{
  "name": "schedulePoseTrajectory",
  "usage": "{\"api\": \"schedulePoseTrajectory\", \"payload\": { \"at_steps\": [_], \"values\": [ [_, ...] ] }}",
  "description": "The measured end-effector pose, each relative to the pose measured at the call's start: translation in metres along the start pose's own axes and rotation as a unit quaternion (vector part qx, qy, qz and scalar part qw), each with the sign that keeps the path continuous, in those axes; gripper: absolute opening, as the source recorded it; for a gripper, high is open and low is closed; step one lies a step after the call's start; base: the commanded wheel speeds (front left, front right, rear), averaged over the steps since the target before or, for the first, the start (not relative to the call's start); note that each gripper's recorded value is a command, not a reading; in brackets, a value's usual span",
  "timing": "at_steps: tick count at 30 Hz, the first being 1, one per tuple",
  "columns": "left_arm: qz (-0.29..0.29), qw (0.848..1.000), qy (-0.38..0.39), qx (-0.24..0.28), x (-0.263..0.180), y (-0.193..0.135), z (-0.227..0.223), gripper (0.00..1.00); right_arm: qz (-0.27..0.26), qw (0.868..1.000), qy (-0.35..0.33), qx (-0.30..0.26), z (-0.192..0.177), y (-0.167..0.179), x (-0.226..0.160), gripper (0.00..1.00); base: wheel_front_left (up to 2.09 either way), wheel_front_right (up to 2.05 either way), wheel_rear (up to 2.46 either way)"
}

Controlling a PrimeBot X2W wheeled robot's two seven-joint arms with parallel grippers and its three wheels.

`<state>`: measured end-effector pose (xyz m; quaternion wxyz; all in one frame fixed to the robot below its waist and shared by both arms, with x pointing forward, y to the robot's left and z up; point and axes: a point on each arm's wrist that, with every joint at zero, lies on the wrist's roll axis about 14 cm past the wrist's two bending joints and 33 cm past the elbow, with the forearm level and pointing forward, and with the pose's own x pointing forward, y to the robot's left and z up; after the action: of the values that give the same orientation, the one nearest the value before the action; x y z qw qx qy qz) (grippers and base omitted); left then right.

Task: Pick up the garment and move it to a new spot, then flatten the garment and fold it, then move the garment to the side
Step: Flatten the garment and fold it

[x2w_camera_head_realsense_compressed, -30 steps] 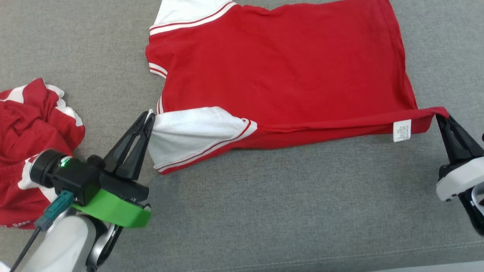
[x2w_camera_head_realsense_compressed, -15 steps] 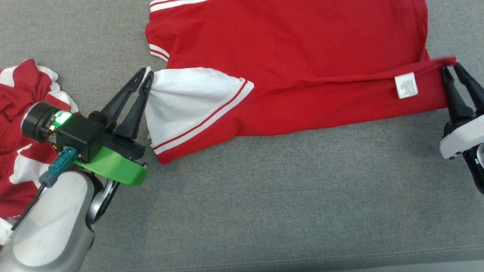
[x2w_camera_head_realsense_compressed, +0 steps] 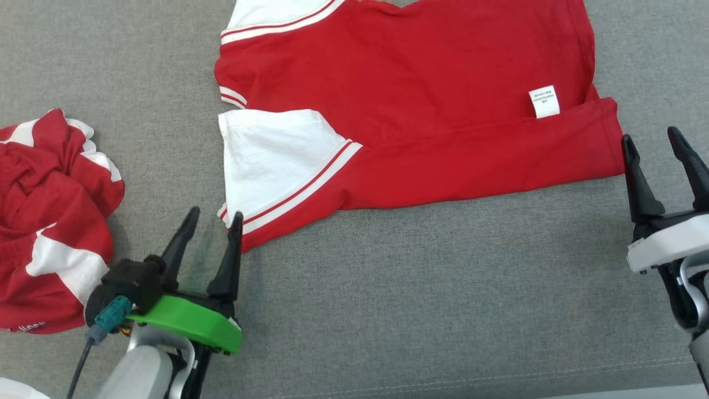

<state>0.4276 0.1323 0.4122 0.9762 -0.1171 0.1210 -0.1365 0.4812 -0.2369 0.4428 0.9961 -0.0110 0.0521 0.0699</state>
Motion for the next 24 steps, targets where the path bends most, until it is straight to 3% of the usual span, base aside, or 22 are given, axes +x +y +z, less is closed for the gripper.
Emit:
{"api": "schedulePoseTrajectory", "payload": {
  "at_steps": [5, 13, 15, 16, 24],
  "values": [
    [0.012, 0.997, 0.036, -0.063, -0.005, -0.005, -0.021, 1.0, -0.01, 1.0, -0.005, 0.006, 0.003, -0.001, -0.013, 1.0, 0.0, 0.0, 0.0],
    [0.033, 0.988, 0.123, -0.084, -0.003, -0.001, -0.059, 1.0, -0.011, 1.0, -0.004, 0.006, 0.002, 0.0, -0.015, 1.0, 0.0, 0.0, 0.0],
    [0.031, 0.989, 0.122, -0.084, -0.001, -0.002, -0.058, 0.13, -0.009, 1.0, -0.001, 0.006, 0.0, 0.001, -0.015, 1.0, 0.0, 0.0, 0.0],
    [0.026, 0.989, 0.121, -0.086, 0.0, -0.004, -0.057, 0.0, -0.008, 1.0, 0.002, 0.007, -0.003, 0.002, -0.015, 1.0, 0.0, 0.0, 0.0],
    [-0.001, 0.99, 0.116, -0.084, -0.003, -0.01, -0.05, 0.0, -0.018, 0.997, 0.041, 0.056, -0.031, 0.007, -0.012, 1.0, 0.0, 0.0, 0.0]
  ]
}}
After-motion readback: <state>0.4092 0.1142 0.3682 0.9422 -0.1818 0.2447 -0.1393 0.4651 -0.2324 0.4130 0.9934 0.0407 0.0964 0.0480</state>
